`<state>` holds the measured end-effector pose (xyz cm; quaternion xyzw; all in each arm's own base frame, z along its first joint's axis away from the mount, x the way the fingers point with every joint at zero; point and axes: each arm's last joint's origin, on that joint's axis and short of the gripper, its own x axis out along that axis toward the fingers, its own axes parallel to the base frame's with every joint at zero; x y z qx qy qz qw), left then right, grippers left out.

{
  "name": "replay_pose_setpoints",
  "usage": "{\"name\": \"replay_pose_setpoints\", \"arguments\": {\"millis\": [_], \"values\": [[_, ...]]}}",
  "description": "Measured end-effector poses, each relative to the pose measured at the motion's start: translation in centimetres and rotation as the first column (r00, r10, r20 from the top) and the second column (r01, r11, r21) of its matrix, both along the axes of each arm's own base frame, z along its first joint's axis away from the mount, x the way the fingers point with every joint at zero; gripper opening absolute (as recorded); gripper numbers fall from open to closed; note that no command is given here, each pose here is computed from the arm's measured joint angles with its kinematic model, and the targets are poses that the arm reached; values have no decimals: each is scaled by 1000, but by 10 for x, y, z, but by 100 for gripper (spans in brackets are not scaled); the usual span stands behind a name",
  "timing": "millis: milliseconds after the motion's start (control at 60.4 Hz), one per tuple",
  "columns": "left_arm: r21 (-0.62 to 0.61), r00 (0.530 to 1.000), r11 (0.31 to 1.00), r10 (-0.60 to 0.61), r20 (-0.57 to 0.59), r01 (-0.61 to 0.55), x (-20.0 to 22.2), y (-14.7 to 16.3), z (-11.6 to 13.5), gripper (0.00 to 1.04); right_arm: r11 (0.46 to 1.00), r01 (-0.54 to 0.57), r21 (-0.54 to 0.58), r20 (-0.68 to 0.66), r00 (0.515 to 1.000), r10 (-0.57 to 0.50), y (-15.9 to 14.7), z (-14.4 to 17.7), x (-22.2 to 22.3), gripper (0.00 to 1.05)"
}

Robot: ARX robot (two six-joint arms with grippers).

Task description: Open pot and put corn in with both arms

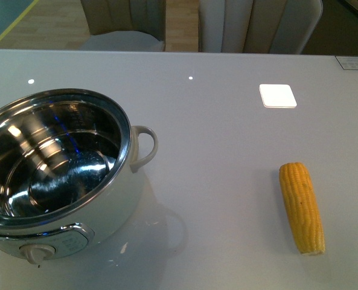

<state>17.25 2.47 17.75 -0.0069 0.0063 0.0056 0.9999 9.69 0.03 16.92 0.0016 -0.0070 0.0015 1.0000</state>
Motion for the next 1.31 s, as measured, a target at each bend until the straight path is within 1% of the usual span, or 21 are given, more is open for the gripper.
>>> {"name": "replay_pose_setpoints", "arguments": {"millis": [182,232,364,447,729,1308], "values": [[1,1000,1000,-7,1,7,-15,-9,-5,3,1000,0,0,0,1000,0,0,0,0,96],[4,1000,1000,-6,19,6,-18,-11,-8,3,1000,0,0,0,1000,0,0,0,0,96],[2,1000,1000,16,-9,-16,-27,-19,-16,3,1000,0,0,0,1000,0,0,0,0,96],[3,1000,1000,-13,2,13,-31,-24,-13,3,1000,0,0,0,1000,0,0,0,0,96],[3,1000,1000,-8,20,8,-43,-24,-8,3,1000,0,0,0,1000,0,0,0,0,96],[3,1000,1000,-8,26,8,-60,-24,-7,3,1000,0,0,0,1000,0,0,0,0,96]]}}
